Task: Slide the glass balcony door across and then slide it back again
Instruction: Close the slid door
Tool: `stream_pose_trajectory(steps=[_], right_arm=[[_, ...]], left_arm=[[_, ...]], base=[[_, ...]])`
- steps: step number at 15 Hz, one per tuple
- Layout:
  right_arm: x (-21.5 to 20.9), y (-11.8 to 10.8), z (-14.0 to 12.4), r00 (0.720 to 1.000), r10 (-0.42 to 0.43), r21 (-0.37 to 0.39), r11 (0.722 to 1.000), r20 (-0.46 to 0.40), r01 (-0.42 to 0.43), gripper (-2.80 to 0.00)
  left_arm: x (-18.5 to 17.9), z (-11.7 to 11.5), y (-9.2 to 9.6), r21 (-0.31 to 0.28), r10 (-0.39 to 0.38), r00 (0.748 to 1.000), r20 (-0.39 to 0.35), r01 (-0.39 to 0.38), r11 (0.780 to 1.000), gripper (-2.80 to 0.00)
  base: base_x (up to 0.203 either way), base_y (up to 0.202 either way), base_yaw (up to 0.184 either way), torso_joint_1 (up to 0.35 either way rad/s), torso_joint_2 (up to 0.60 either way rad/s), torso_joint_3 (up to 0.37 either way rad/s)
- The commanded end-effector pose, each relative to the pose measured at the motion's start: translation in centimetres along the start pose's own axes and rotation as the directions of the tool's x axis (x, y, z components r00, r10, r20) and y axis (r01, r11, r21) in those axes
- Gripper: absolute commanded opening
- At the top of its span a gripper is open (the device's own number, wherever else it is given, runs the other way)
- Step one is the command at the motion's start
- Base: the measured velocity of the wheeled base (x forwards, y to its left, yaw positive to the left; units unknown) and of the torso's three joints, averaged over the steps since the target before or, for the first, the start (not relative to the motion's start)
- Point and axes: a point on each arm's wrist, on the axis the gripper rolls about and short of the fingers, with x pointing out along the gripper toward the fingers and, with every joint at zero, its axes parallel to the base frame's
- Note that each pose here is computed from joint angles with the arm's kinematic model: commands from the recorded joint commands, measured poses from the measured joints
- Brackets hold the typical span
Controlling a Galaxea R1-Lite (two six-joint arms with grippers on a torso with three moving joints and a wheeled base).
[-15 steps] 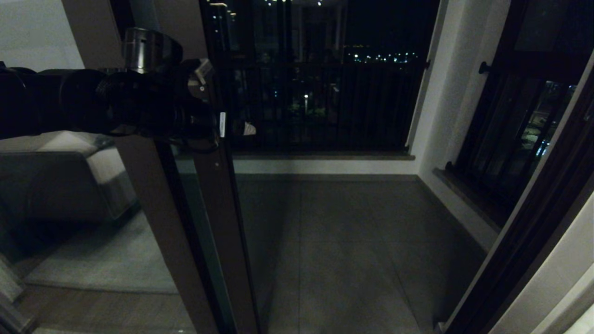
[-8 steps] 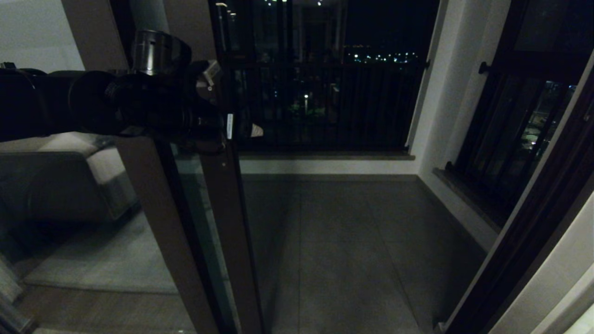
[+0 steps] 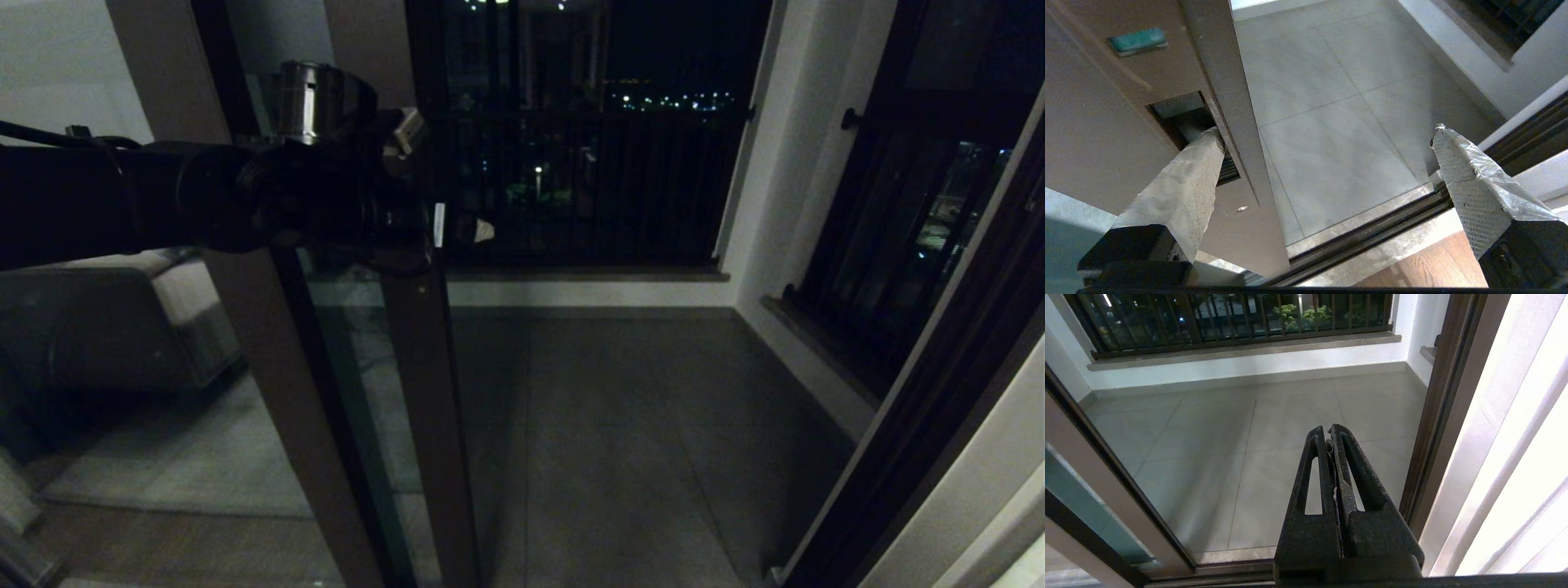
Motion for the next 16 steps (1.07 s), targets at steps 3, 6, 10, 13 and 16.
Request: stream_pose_trajectory(steps=[3, 6, 10, 13, 16], right_arm=[[0.0, 0.0, 0.0, 1.000, 0.000, 0.000, 1.000, 0.000, 0.000, -2.80], [0.0, 0.0, 0.0, 1.000, 0.001, 0.000, 1.000, 0.000, -0.001, -2.80], [0.0, 0.0, 0.0, 1.000, 0.000, 0.000, 1.000, 0.000, 0.000, -2.80], [0.0, 0.0, 0.0, 1.000, 0.000, 0.000, 1.000, 0.000, 0.000, -2.80], [0.0, 0.0, 0.0, 1.000, 0.000, 0.000, 1.000, 0.000, 0.000, -2.80]], left_arm=[[0.5, -0.2, -0.8, 0.004, -0.017, 1.000, -0.009, 0.017, 1.000, 0.00], [0.6, -0.2, -1.4, 0.009, -0.031, 0.999, -0.010, 0.031, 0.999, 0.00], [1.2, -0.4, -2.1, 0.015, -0.046, 0.999, -0.012, 0.047, 0.999, 0.00], [1.6, -0.1, -2.5, 0.019, -0.046, 0.999, -0.001, 0.046, 0.999, 0.00], [1.8, 0.0, -2.7, 0.023, -0.051, 0.999, 0.004, 0.051, 0.998, 0.00]], base=[[0.000, 0.000, 0.000, 0.000, 0.00, 0.000], [0.000, 0.000, 0.000, 0.000, 0.00, 0.000], [0.000, 0.000, 0.000, 0.000, 0.00, 0.000], [0.000, 0.000, 0.000, 0.000, 0.00, 0.000], [0.000, 0.000, 0.000, 0.000, 0.00, 0.000]])
